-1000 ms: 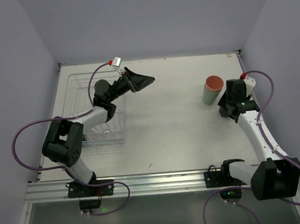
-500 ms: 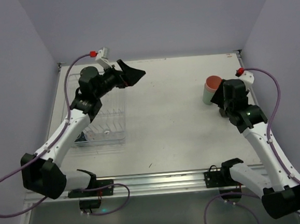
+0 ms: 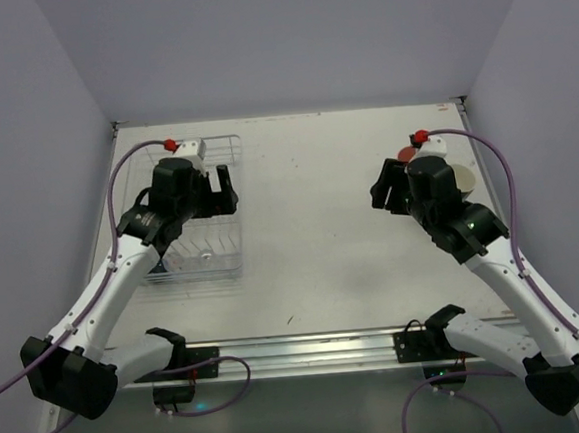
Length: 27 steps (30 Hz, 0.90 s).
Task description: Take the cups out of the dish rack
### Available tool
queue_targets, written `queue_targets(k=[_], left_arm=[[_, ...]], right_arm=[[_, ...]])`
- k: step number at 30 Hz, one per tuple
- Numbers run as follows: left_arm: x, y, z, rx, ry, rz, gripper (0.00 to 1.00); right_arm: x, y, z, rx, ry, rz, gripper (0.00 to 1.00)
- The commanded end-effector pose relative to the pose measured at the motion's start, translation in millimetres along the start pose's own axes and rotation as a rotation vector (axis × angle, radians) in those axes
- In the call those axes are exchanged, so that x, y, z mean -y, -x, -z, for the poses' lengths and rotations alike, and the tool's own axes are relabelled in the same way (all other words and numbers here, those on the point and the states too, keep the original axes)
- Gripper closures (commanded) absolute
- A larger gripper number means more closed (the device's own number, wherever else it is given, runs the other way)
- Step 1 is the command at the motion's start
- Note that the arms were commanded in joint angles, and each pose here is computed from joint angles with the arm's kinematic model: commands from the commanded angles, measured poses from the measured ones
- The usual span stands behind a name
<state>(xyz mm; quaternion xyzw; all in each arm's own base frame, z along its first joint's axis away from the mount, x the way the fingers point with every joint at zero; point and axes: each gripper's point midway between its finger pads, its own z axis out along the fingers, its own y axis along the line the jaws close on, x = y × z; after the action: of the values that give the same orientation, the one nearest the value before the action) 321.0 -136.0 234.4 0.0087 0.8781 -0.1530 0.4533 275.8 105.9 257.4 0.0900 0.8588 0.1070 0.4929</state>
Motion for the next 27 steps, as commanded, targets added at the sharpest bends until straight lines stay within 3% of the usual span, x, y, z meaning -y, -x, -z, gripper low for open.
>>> queue_targets(k=[1,27], left_arm=[[-44,-56,11,-0.146,0.166,-0.060,0.00],[-65,-161,10,-0.437,0.279,0.132,0.07]], right_arm=[[-23,6,1,0.017,0.124,0.030,0.38],[-17,-8,7,0.021,0.154,0.041,0.37]])
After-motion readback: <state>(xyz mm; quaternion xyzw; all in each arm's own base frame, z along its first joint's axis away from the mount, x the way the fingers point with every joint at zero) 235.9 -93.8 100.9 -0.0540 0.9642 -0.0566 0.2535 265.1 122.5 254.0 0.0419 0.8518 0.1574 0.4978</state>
